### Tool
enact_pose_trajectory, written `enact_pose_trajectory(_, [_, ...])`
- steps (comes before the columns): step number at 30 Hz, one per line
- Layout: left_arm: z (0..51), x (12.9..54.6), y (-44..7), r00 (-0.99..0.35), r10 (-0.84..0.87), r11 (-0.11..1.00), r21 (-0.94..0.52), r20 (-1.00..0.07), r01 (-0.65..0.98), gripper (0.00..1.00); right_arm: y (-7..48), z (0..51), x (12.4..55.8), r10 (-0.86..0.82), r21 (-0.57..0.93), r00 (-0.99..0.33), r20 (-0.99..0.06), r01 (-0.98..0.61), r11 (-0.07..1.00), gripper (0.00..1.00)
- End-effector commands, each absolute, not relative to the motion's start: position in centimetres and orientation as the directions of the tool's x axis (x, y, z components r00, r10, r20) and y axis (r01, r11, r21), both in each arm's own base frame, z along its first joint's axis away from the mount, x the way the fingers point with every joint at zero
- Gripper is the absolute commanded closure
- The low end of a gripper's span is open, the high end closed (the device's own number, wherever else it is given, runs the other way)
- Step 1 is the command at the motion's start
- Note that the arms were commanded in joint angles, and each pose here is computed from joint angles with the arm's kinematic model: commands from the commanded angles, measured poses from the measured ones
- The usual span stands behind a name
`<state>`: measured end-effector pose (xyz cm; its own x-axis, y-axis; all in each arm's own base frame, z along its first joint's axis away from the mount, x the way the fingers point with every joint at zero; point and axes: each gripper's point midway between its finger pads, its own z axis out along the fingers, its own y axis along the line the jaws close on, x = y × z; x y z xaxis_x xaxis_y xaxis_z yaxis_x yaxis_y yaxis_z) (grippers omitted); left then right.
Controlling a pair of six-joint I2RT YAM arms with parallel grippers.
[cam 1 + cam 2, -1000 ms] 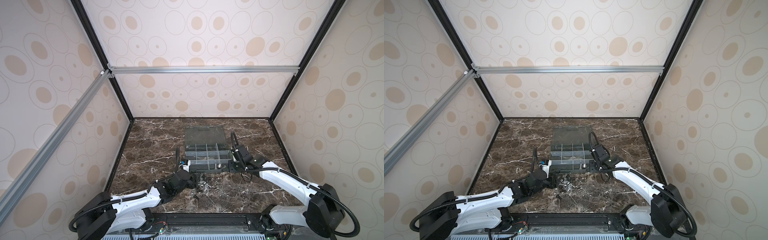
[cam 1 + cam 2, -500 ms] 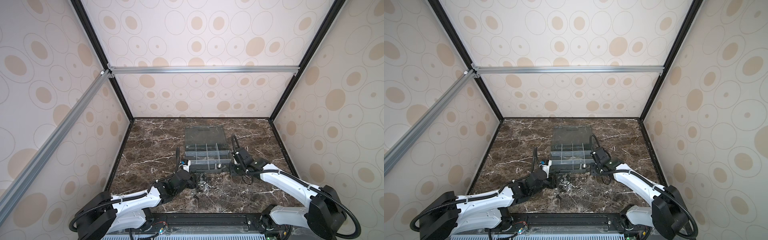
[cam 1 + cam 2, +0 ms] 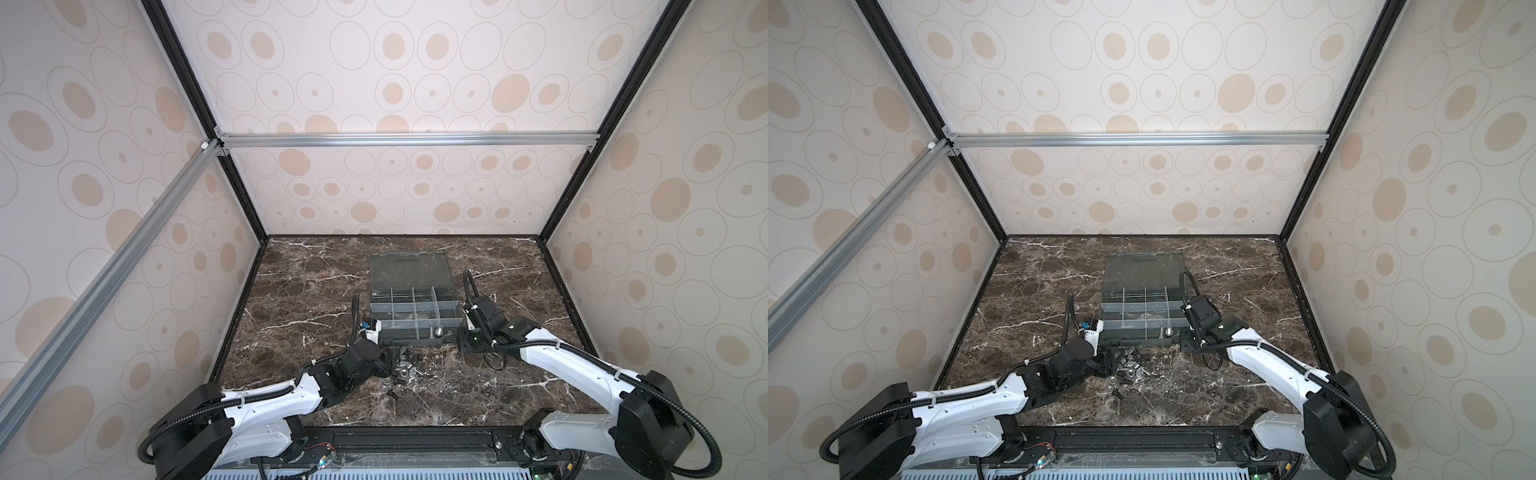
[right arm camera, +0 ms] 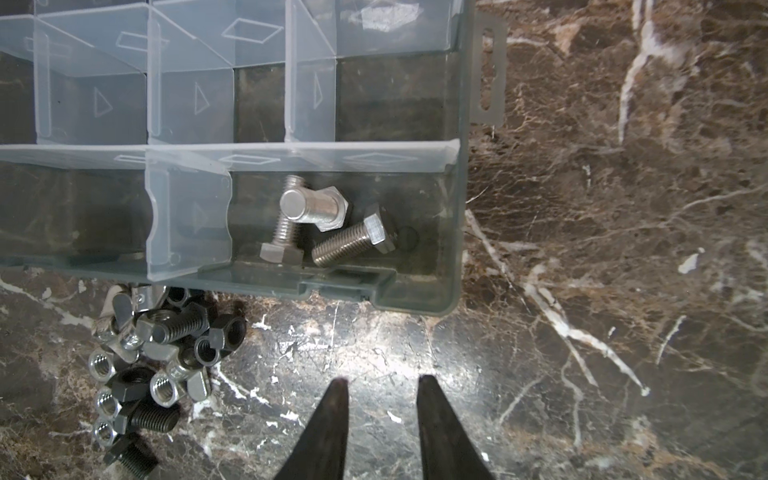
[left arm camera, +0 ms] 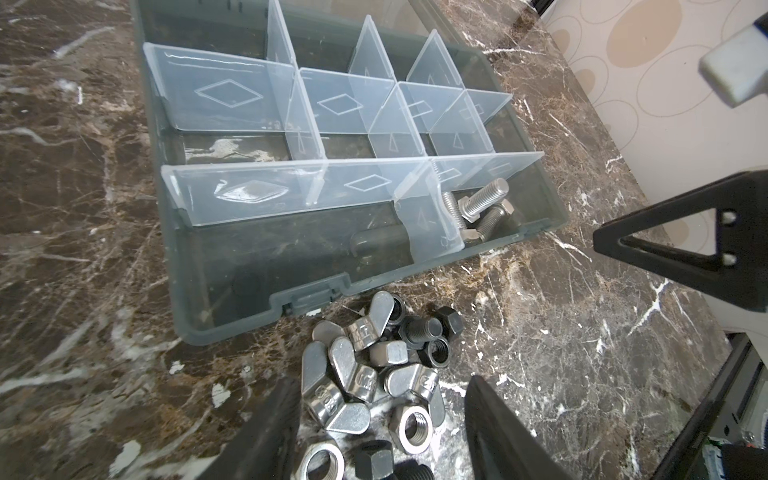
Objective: Sort the screws and nuts into containers
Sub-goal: 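Raise the right gripper from the box while the left gripper lowers to the pile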
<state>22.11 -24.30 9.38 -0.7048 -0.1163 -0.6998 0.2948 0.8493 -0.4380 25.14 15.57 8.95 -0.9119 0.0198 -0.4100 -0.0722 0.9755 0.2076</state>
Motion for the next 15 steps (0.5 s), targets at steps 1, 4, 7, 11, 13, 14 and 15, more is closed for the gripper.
enact_pose_trajectory(1, [10.1, 22.0, -24.7, -0.7, -0.129, 0.838, -0.455, -0.703, 0.302, 0.39, 15.4, 8.7, 24.8, 0.037, 0.22, -0.917, -0.398, -0.056, 0.974, 0.68])
enact_pose_trajectory(4, [9.9, 21.9, -24.8, -0.706, -0.129, 0.835, -0.46, -0.697, 0.301, 0.41, 15.5, 8.7, 24.6, 0.035, 0.222, -0.918, -0.394, -0.058, 0.973, 0.68])
enact_pose_trajectory(7, [9.6, 21.7, -24.8, -0.714, -0.125, 0.834, -0.463, -0.689, 0.301, 0.42, 15.4, 8.8, 24.5, 0.038, 0.225, -0.917, -0.397, -0.057, 0.973, 0.68])
enact_pose_trajectory(11, [9.4, 21.7, -25.2, -0.718, -0.118, 0.83, -0.465, -0.686, 0.308, 0.44, 15.2, 8.8, 24.4, 0.04, 0.223, -0.915, -0.4, -0.055, 0.973, 0.68])
enact_pose_trajectory(13, [9.5, 21.8, -25.6, -0.719, -0.112, 0.825, -0.467, -0.686, 0.318, 0.44, 15.2, 8.8, 24.3, 0.039, 0.222, -0.916, -0.399, -0.055, 0.974, 0.68])
enact_pose_trajectory(14, [9.5, 21.9, -25.8, -0.721, -0.106, 0.824, -0.466, -0.684, 0.321, 0.44, 15.2, 8.7, 24.3, 0.04, 0.222, -0.917, -0.397, -0.053, 0.974, 0.68])
enact_pose_trajectory(15, [9.5, 21.9, -26.0, -0.723, -0.099, 0.824, -0.464, -0.683, 0.325, 0.44, 15.2, 8.7, 24.3, 0.041, 0.223, -0.917, -0.396, -0.053, 0.973, 0.68])
